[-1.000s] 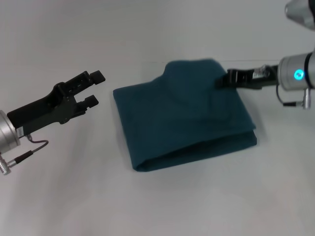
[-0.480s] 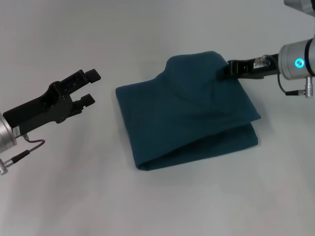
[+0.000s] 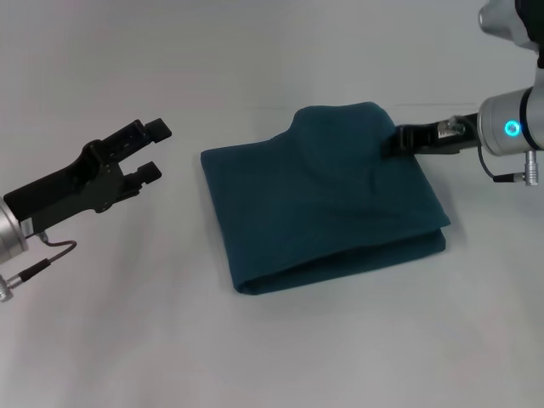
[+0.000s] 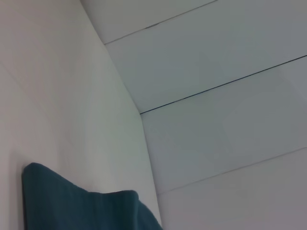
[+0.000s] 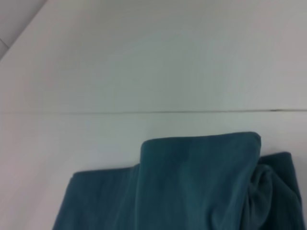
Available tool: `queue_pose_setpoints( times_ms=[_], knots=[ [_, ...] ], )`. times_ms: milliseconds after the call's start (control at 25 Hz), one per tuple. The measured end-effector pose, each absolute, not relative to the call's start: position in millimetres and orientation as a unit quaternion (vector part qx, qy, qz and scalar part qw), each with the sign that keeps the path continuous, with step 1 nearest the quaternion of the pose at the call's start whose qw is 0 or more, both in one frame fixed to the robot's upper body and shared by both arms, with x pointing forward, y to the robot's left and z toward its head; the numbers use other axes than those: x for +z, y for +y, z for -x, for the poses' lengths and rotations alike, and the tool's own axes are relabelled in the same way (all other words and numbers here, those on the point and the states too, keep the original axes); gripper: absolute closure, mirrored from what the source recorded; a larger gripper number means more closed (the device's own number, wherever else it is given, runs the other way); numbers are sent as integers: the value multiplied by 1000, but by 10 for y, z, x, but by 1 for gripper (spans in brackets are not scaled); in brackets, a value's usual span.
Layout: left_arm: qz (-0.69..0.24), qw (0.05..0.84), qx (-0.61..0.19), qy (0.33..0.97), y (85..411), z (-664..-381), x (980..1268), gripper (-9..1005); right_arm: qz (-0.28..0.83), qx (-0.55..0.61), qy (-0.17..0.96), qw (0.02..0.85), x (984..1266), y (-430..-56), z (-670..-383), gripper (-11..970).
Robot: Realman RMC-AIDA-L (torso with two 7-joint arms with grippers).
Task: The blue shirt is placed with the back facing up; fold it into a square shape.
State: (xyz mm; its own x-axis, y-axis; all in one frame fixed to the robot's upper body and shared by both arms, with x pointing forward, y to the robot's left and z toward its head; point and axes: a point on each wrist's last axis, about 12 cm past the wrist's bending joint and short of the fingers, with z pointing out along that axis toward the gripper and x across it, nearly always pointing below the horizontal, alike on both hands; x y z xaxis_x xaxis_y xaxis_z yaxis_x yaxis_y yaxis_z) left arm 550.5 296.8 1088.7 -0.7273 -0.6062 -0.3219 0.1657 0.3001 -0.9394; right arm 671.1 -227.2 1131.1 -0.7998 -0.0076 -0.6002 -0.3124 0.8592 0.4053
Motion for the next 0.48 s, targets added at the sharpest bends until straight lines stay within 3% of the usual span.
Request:
queue_pose_setpoints(
  times_ms=[160, 480],
  knots=[
    [150, 337, -572, 732, 2965, -5507, 10887, 45, 88, 238, 923, 290, 11260, -2284, -6708, 894],
    [151, 337, -572, 732, 2966, -5505, 10884, 45, 51, 130, 939, 314, 11244, -2495, -6839, 701]
  ],
)
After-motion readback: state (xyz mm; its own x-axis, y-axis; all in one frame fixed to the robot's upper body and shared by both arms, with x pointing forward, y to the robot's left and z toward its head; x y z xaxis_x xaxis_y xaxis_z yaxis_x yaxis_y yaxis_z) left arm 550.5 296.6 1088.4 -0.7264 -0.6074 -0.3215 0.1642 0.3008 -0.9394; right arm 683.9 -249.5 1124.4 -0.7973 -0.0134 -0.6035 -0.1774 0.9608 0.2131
